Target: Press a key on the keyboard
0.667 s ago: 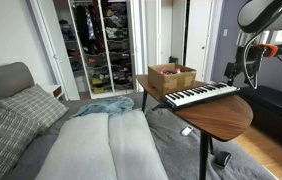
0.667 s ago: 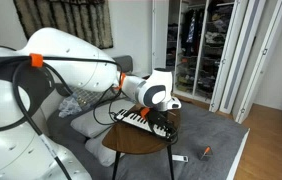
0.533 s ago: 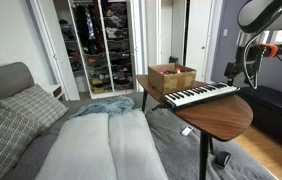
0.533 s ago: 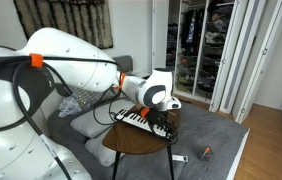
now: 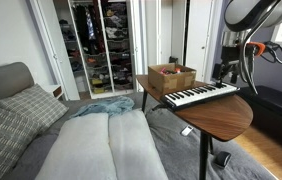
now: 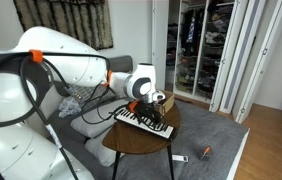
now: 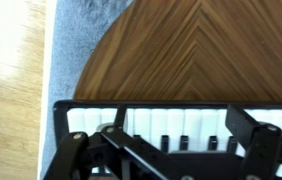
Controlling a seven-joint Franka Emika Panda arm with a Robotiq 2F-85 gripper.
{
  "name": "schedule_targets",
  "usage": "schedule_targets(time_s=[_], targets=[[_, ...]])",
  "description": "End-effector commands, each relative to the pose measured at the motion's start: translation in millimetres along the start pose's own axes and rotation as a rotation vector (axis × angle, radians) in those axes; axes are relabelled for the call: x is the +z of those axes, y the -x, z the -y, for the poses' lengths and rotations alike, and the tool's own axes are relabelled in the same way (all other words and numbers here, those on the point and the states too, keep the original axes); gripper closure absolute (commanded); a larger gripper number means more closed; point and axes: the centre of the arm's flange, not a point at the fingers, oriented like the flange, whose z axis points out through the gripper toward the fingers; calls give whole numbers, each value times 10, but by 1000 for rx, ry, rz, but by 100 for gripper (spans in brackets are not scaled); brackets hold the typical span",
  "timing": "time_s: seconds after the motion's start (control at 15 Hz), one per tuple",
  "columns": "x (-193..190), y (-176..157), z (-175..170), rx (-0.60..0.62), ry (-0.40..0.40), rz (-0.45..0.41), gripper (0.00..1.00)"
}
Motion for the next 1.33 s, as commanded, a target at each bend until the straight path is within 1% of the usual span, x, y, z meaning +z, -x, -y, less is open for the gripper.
schedule_targets(time_s=[0.0,0.13,0.27,0.33,0.4,0.53,0.87,1.0,1.2,1.27], targets=[[-149,24,714,-177,22,51,0],[-186,34,1070,-259,20,68,0],[-209,32,1333,-320,23,77,0],[-203,16,1432,-338,19,84,3],[-196,-1,1514,-349,12,85,27],[-184,-46,1619,-356,-9,79,29],[-114,-101,1693,-332,-85,69,66],[-83,-111,1720,-330,-112,33,81],[-81,-151,1762,-330,-135,-22,99],[-80,-167,1775,-332,-140,-40,100]])
